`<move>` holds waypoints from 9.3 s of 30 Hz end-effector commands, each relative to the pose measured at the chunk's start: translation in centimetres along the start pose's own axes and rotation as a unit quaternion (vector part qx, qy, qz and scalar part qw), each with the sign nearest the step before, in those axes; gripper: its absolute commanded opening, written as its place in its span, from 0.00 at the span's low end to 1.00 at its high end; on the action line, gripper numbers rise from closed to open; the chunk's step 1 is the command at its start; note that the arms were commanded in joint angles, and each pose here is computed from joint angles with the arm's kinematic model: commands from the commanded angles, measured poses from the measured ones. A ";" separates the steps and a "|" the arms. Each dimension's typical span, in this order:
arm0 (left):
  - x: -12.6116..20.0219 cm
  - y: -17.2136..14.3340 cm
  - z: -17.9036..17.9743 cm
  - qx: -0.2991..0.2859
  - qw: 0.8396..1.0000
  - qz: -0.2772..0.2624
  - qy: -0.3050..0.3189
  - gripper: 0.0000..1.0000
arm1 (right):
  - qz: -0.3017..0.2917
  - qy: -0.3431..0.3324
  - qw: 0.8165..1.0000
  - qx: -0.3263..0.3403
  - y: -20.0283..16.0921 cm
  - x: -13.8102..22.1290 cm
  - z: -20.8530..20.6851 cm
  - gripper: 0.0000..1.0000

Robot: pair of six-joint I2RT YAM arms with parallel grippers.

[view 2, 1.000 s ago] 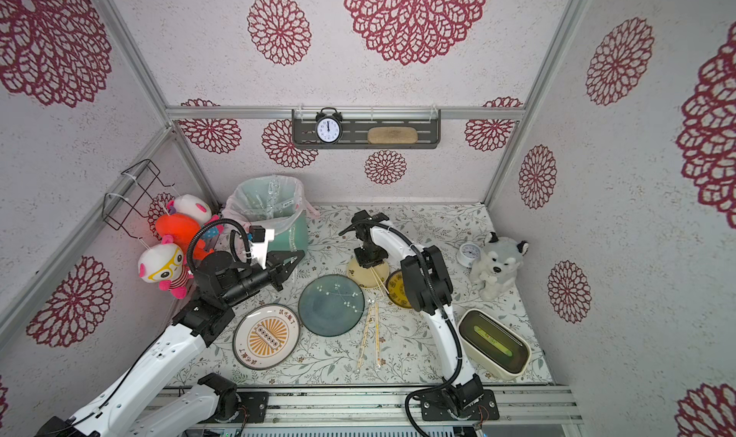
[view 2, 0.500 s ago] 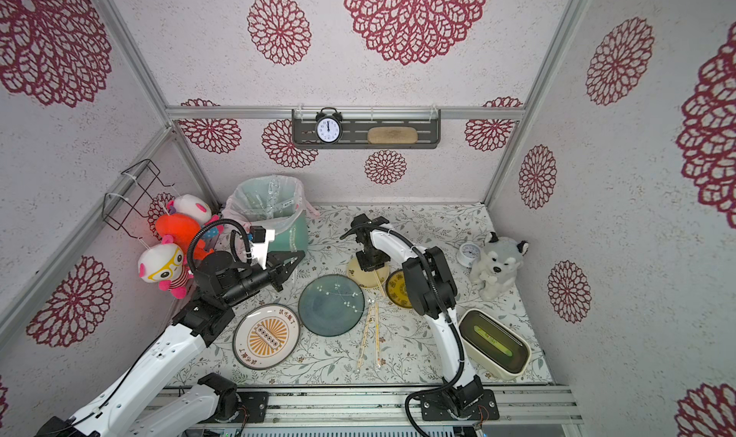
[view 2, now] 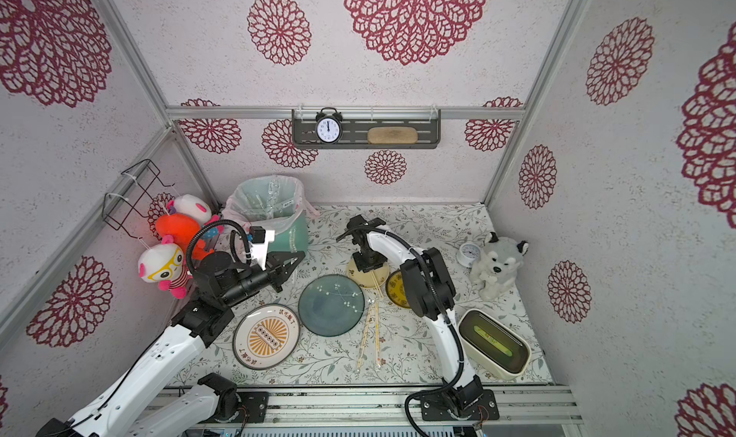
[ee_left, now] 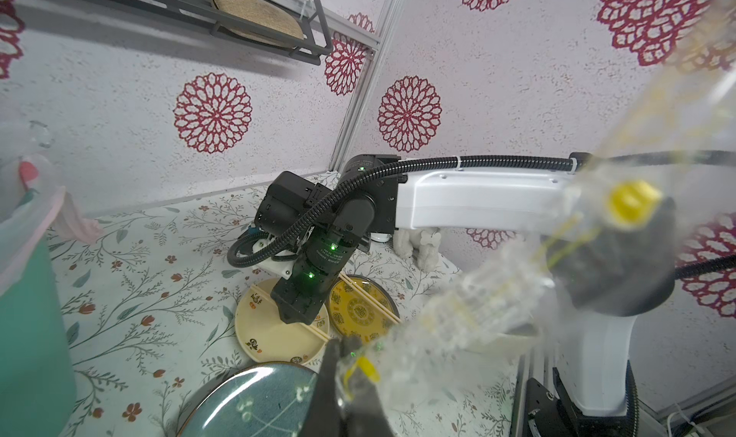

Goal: Remove the packaging of disposable chopsticks
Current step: Place the disposable chopsticks on the plate, then place the packet bag in the trash bin, then pick up the disposable chopsticks from the center of the board, then remove the packet bag from the disposable chopsticks.

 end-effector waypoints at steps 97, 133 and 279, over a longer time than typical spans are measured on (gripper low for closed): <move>-1.6 -10.0 -5.3 0.095 0.990 0.061 -0.080 0.98 | -0.149 0.087 0.981 -0.084 -22.6 2.7 4.0 0.54; -1.1 -11.8 -4.9 0.072 0.994 0.055 -0.065 0.98 | -0.019 -0.019 0.997 -0.070 -23.7 1.4 1.2 0.02; -2.7 -5.0 -5.6 0.027 0.973 -0.039 -0.226 0.11 | -0.520 0.471 0.679 0.214 -20.2 17.1 9.3 0.00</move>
Point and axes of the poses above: each gripper's point midway between its finger pads, its own x axis back along the fingers, its own z axis along the line the jaws close on, y = z × x, the point moved 7 cm from there along x, back along the fingers, and after that the axes turned 2 degrees about -x, right-handed, at the moved point
